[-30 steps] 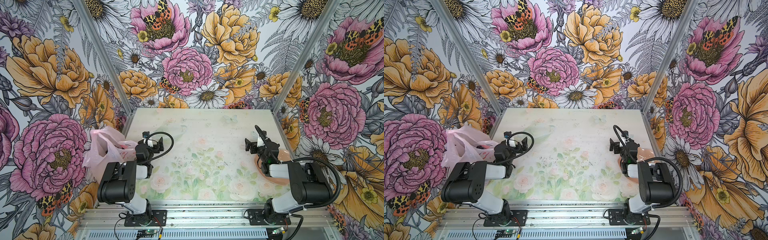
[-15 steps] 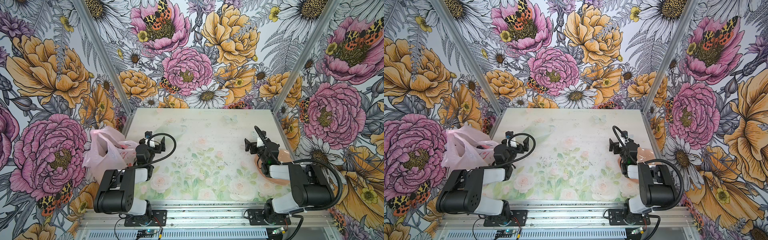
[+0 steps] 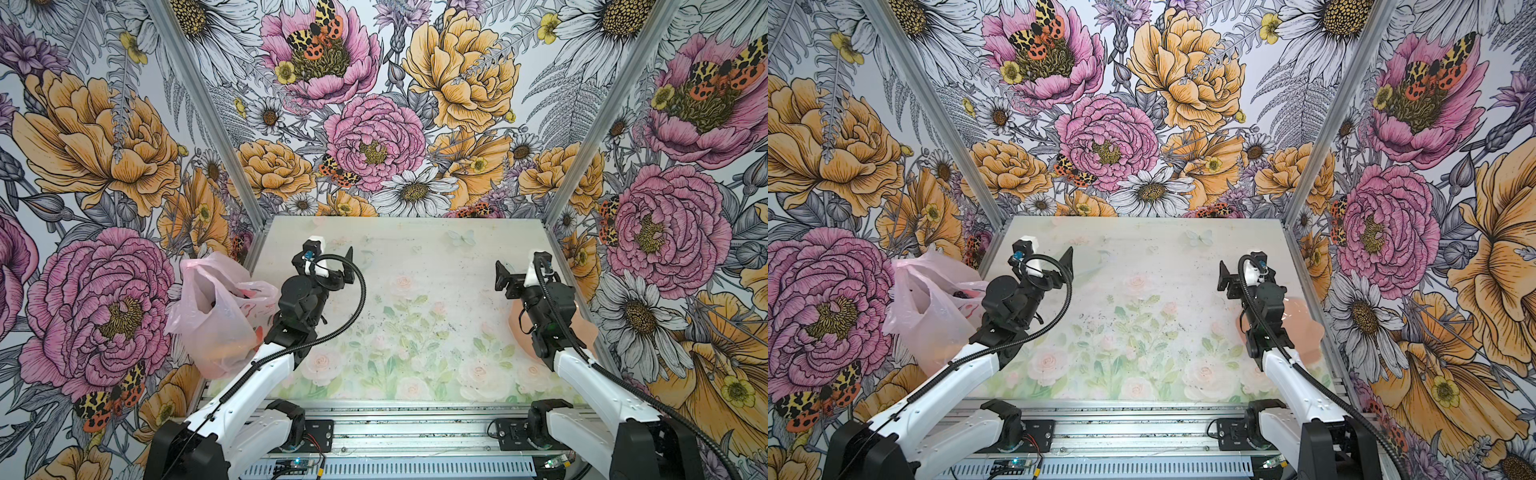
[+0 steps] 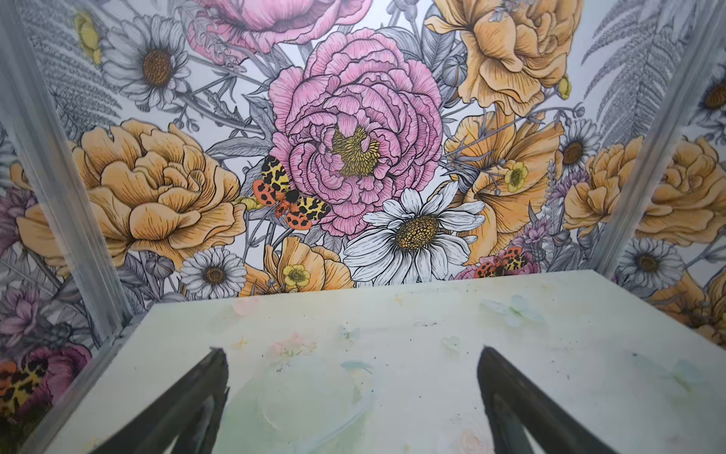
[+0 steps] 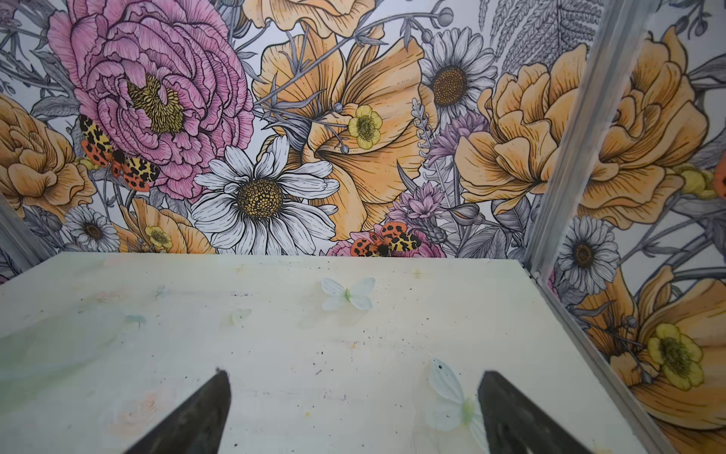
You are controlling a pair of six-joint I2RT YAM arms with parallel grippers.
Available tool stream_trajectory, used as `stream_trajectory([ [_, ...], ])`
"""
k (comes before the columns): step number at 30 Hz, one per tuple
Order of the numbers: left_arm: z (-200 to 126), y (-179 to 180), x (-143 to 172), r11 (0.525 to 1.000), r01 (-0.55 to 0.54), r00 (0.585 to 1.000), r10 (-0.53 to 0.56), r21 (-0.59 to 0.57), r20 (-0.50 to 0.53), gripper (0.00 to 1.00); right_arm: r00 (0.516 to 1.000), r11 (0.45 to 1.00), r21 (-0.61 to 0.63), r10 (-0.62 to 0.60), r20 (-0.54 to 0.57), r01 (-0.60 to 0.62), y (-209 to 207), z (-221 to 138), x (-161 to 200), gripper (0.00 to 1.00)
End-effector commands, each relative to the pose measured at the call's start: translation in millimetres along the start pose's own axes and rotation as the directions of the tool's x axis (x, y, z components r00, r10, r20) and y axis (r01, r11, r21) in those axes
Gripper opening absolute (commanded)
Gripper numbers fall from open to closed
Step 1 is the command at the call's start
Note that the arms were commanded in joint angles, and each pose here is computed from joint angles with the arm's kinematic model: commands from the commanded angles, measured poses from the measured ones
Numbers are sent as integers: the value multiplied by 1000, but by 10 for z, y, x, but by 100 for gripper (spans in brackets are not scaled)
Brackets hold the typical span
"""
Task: Take fruits out of the plastic bag
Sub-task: Move the plastic bag to the middle-left of the table.
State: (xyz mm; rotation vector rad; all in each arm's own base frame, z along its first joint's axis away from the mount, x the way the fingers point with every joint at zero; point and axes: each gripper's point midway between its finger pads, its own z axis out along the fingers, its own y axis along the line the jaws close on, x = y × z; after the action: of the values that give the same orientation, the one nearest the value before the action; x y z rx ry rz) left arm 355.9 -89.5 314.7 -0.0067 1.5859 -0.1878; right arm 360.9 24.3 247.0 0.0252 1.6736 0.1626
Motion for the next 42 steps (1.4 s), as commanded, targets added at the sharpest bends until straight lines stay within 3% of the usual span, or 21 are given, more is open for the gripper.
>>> stream_trajectory([
  [1, -207, 406, 229, 943, 215, 951, -262, -255, -167, 99, 973, 978, 15, 208, -104, -207, -28, -115, 32, 100],
  [4, -307, 314, 233, 926, 342, 903, -371, -158, -216, 99, 933, 938, -17, 341, -116, -345, -30, -227, 28, 99],
  [6, -404, 393, 255, 881, 442, 863, -469, -172, -187, 99, 925, 929, -35, 364, -108, -370, -37, -278, -8, 100],
  [8, -459, 300, 195, 876, 479, 858, -480, -55, -184, 99, 922, 926, -47, 366, -127, -374, -21, -288, 16, 99],
  [9, -479, 253, 185, 883, 468, 864, -463, -25, -198, 99, 921, 927, -51, 362, -143, -372, -9, -288, 38, 99],
  [11, -511, 233, 220, 905, 419, 871, -424, -75, -247, 99, 918, 928, -51, 354, -180, -368, 9, -278, 102, 99],
  [15, -575, 120, 262, 961, 224, 907, -267, -165, -326, 99, 913, 931, -68, 336, -231, -360, 70, -270, 163, 99],
  [18, -669, 199, 206, 952, 67, 924, -173, -300, -342, 99, 916, 937, -85, 309, -255, -340, 151, -266, 168, 98],
  [21, -789, 386, 33, 879, -80, 943, -87, -471, -323, 99, 922, 940, -116, 280, -268, -320, 271, -266, 161, 97],
  [24, -924, 594, -159, 768, -131, 963, -50, -627, -263, 99, 928, 949, -127, 246, -279, -289, 349, -251, 194, 97],
  [31, -1113, 1042, -456, 603, 36, 991, -127, -797, -52, 99, 918, 952, -113, 237, -317, -285, 352, -175, 322, 97],
  [42, -1440, 1579, -844, 397, 189, 980, -135, -898, 146, 99, 899, 942, -128, 246, -363, -310, 430, -121, 446, 96],
])
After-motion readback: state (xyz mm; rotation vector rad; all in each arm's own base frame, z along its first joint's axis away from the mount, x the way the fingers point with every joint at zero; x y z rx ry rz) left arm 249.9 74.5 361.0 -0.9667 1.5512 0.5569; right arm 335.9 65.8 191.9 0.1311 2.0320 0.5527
